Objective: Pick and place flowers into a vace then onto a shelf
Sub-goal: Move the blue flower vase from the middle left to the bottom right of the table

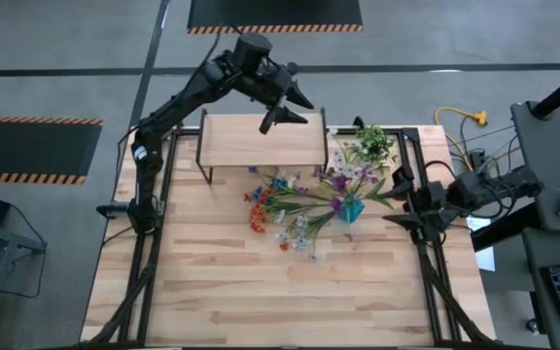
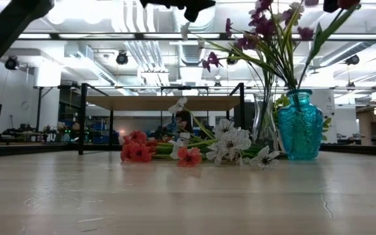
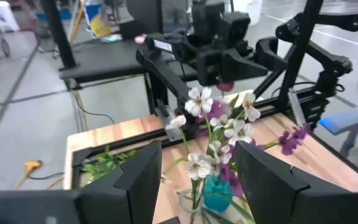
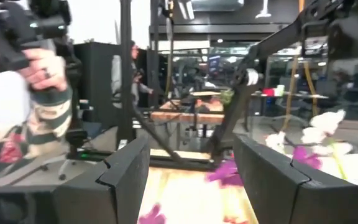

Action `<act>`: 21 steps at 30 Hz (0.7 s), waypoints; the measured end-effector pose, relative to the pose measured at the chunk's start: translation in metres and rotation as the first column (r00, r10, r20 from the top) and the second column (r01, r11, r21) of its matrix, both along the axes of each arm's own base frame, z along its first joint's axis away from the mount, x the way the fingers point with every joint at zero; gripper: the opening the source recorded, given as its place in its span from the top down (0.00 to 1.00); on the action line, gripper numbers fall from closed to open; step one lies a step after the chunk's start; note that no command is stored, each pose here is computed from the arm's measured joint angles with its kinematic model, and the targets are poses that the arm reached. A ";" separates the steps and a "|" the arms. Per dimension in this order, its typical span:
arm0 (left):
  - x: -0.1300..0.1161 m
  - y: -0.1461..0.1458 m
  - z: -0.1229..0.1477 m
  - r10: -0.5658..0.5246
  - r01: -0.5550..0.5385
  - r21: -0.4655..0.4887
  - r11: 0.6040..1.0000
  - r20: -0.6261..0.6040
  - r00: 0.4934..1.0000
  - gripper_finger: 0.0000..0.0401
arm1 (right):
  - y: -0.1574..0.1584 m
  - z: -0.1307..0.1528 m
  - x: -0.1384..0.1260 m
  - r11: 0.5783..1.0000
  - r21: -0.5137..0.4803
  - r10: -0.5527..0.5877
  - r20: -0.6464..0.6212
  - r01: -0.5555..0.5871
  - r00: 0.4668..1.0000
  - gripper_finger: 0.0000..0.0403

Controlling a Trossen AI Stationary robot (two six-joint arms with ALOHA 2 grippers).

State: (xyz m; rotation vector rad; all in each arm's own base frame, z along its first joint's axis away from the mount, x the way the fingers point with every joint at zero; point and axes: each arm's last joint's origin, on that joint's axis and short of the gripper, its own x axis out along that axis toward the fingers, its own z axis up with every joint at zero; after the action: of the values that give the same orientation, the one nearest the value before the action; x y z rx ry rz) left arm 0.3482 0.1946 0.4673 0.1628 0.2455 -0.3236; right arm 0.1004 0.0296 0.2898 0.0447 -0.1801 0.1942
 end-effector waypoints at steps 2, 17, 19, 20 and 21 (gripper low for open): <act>-0.003 -0.002 0.004 0.001 -0.001 0.004 1.000 0.005 1.000 0.53 | 0.003 -0.001 -0.001 1.000 0.009 0.029 -0.003 -0.029 1.000 0.44; -0.009 -0.005 0.006 0.050 -0.050 0.006 0.999 -0.030 0.998 0.53 | 0.019 0.036 -0.010 0.980 -0.016 0.197 0.041 -0.196 0.980 0.44; -0.010 -0.006 0.007 0.052 -0.052 0.002 0.999 -0.029 0.998 0.53 | 0.027 0.028 -0.003 0.973 -0.034 0.227 -0.010 -0.227 0.974 0.44; -0.011 -0.006 0.008 0.053 -0.053 -0.001 0.999 -0.028 0.998 0.53 | 0.031 0.024 0.000 0.969 -0.043 0.242 -0.037 -0.244 0.970 0.44; -0.012 -0.007 0.009 0.054 -0.054 -0.002 0.999 -0.026 0.998 0.53 | 0.036 0.020 0.003 0.964 -0.051 0.258 -0.062 -0.261 0.964 0.44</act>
State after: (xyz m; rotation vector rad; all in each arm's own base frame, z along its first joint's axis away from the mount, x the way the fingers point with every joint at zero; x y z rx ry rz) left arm 0.3366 0.1877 0.4760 0.1491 0.2751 -0.2729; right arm 0.1036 0.0653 0.3100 0.0150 -0.1133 0.4596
